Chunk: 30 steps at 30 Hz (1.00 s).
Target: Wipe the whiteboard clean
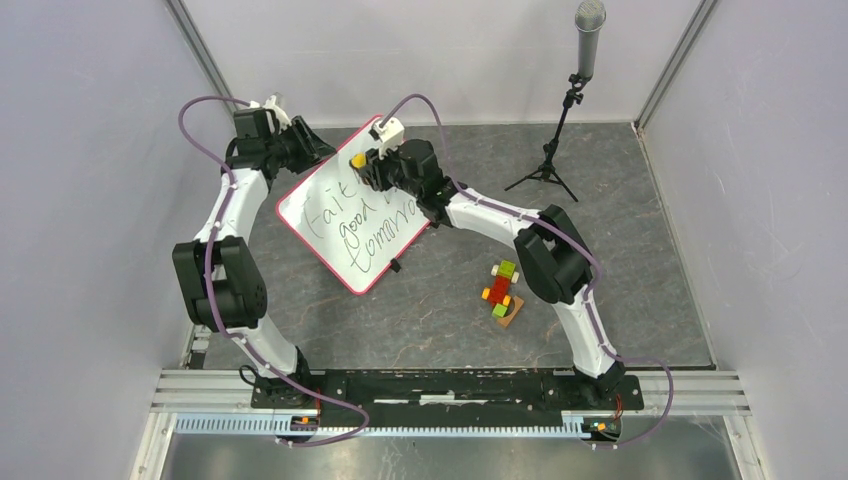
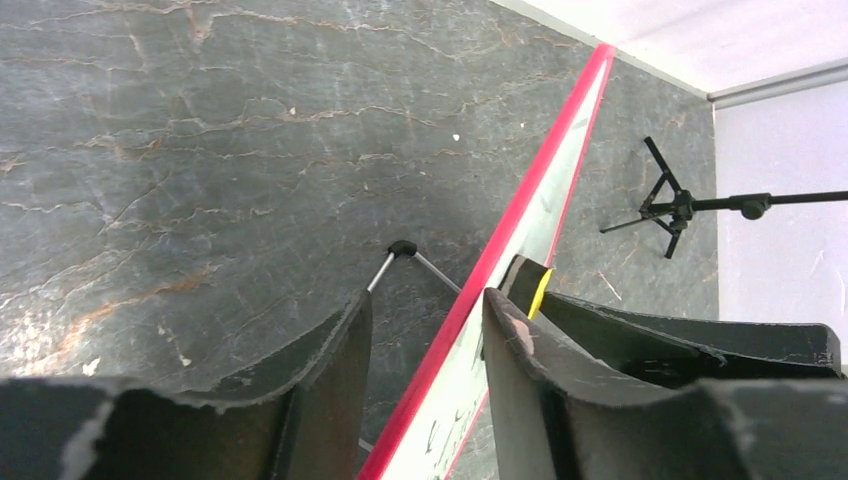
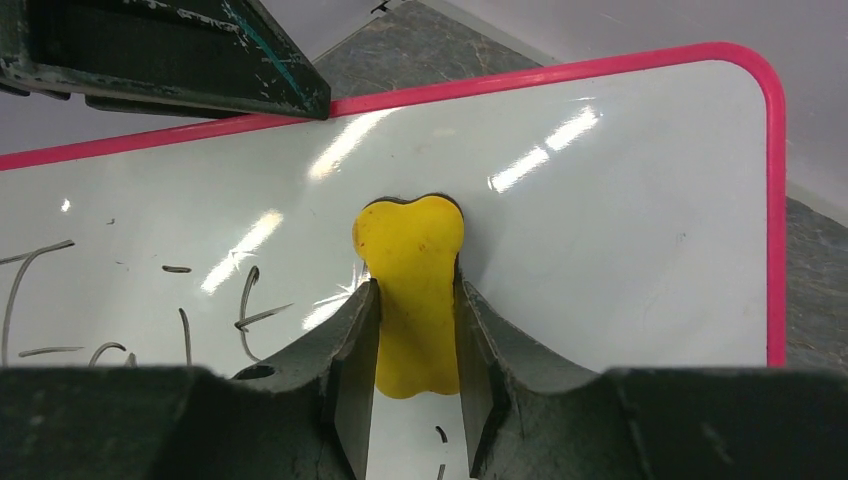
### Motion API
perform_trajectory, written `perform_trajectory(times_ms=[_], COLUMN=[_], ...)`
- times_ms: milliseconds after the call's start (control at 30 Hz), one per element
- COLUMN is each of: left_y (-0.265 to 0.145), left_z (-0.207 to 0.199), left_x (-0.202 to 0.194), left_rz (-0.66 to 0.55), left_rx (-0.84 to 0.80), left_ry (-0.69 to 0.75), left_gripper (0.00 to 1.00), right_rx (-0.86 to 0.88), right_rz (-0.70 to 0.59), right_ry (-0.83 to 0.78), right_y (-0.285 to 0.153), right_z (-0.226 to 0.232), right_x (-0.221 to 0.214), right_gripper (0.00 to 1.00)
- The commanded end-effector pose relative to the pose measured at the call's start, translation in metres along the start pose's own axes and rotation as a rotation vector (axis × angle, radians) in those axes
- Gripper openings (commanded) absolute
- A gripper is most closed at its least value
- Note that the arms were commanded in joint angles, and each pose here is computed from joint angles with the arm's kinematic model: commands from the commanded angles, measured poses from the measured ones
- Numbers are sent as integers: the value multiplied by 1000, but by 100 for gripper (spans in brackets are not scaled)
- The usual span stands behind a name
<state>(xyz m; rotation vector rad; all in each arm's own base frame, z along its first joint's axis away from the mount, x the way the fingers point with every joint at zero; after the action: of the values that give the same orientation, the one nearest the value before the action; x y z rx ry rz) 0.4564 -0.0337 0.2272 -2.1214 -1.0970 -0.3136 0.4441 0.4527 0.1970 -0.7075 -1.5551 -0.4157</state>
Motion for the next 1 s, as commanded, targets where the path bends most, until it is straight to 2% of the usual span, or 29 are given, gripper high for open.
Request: perform_trajectory(times_ms=[0, 133, 467, 800, 967], left_y=[5, 7, 12, 11, 12], left_z=[-11, -13, -21, -28, -28], left_x=[-1, -4, -14, -19, -19], left_rz=[17, 30, 69, 81, 81], left_rx=[-88, -103, -133, -147, -145], left_ry=[-30, -44, -49, -46, -51], left_gripper=[49, 43, 36, 32, 30], right_rx=[-23, -19, 11, 97, 61], right_rz=[-30, -20, -17, -51, -60], right_ry=[-56, -77, -120, -164, -156], right_y=[9, 11, 8, 4, 4], right_z=[9, 21, 56, 99, 94], right_x=[11, 7, 8, 15, 20], right_gripper=[38, 39, 39, 40, 40])
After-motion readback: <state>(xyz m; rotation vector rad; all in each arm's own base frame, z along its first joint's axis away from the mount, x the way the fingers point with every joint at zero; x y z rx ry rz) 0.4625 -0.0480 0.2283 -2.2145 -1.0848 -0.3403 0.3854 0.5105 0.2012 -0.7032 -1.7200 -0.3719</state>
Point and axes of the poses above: each gripper's point midway between its finger pads, its own y axis out along the fingers, its own z axis along the line the jaws close on, x = y × z, the point moved 3 cm from there along -y, back along the fingers, and after that the axes turned 13 degrees about -y, right-handed, at the moved point
